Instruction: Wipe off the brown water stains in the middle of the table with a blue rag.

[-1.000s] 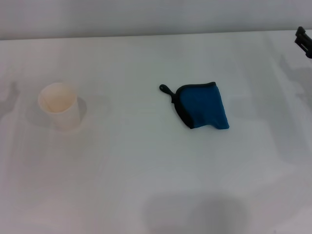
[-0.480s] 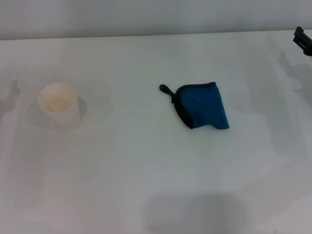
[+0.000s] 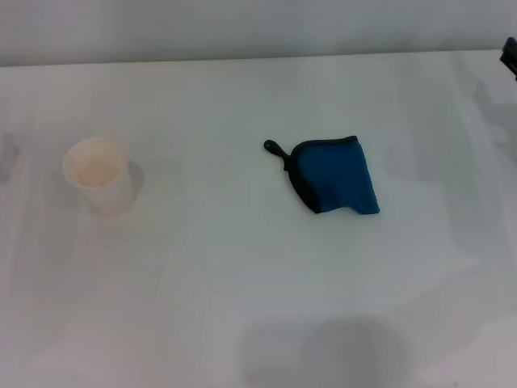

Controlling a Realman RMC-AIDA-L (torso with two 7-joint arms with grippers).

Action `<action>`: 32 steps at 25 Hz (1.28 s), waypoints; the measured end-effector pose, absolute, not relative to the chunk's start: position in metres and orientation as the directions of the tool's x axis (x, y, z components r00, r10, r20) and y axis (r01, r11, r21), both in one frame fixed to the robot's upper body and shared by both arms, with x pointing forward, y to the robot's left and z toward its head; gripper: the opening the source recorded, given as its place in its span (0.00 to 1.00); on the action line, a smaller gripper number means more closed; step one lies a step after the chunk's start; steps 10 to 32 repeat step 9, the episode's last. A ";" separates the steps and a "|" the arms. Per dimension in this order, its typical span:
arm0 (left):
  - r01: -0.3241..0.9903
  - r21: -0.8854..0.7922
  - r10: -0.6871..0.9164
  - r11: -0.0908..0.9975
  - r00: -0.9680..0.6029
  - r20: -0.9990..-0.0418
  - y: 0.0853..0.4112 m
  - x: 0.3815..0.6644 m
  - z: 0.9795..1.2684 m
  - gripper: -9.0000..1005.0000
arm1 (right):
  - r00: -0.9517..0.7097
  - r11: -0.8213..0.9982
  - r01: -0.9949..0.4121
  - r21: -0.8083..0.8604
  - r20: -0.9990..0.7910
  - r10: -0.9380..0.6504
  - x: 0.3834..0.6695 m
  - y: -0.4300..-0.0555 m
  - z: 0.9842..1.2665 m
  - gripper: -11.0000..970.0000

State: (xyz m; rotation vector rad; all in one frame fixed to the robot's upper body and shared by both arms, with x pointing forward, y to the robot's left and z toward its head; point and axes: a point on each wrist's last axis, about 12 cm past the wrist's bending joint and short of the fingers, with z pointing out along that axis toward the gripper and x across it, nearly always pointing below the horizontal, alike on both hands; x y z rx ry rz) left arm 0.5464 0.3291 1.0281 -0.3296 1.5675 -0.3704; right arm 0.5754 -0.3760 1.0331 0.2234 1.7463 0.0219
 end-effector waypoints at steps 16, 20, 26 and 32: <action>0.025 -0.452 -0.452 0.892 -0.014 -0.892 0.328 0.544 1.029 0.87 | -0.223 0.981 0.152 0.124 -0.962 0.156 0.573 -0.379 1.027 0.90; 0.025 -0.452 -0.452 0.892 -0.014 -0.892 0.328 0.544 1.029 0.87 | -0.223 0.981 0.152 0.124 -0.962 0.156 0.573 -0.379 1.027 0.90; 0.025 -0.452 -0.452 0.892 -0.014 -0.892 0.328 0.544 1.029 0.87 | -0.223 0.981 0.152 0.124 -0.962 0.156 0.573 -0.379 1.027 0.90; 0.025 -0.452 -0.452 0.892 -0.014 -0.892 0.328 0.544 1.029 0.87 | -0.223 0.981 0.152 0.124 -0.962 0.156 0.573 -0.379 1.027 0.90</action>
